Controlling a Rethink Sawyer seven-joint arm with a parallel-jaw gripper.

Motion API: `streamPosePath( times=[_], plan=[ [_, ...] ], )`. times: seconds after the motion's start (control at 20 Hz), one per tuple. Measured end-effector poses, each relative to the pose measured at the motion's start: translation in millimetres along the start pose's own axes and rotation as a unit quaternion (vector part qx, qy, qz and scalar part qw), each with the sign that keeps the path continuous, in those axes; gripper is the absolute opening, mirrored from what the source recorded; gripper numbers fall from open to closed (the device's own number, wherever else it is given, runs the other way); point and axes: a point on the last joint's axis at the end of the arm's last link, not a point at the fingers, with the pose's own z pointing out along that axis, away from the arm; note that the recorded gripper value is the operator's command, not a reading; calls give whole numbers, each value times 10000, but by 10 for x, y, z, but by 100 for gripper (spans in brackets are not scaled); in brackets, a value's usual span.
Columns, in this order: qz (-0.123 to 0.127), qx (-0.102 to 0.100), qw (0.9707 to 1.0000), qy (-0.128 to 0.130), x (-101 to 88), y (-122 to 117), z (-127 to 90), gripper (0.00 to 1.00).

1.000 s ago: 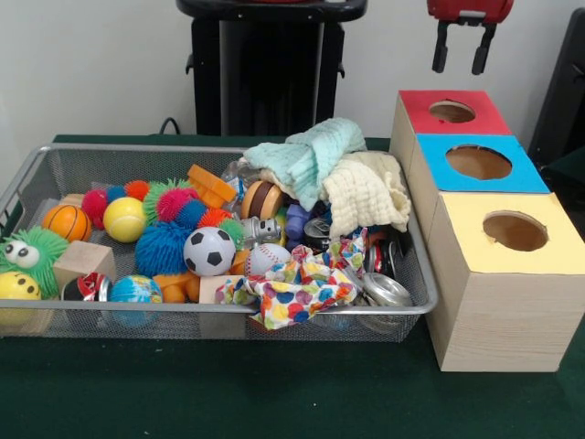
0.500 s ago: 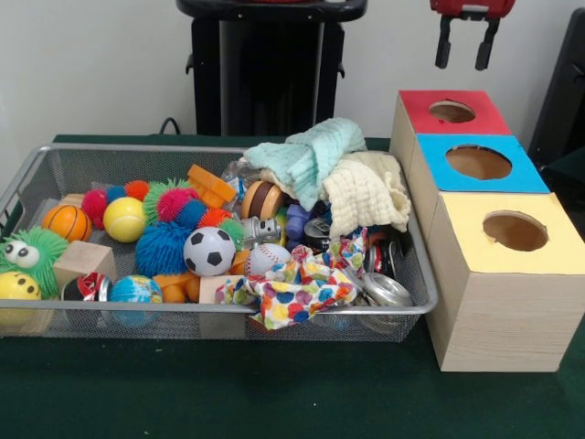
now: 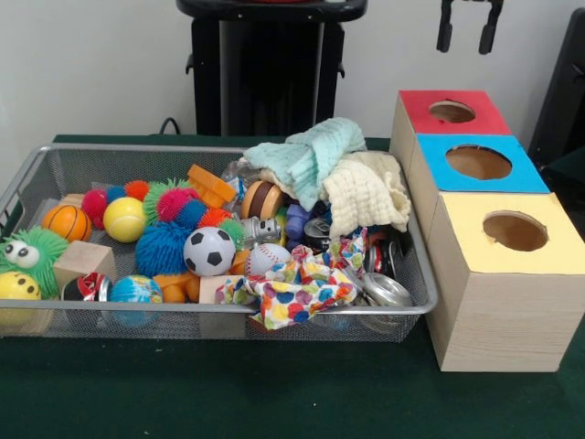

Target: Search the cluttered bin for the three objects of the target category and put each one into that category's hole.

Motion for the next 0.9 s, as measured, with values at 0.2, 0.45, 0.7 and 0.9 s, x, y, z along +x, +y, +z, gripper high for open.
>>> streamPosePath(
  times=[0.2,0.45,0.7,0.9],
  plan=[
    [235,14,9997,-45,-121,-200,-65,100],
    [713,92,9974,-88,-296,-640,-75,100],
    [929,132,9956,-30,-315,-882,-32,100],
    [871,148,9961,37,-246,-945,11,100]
  ],
)
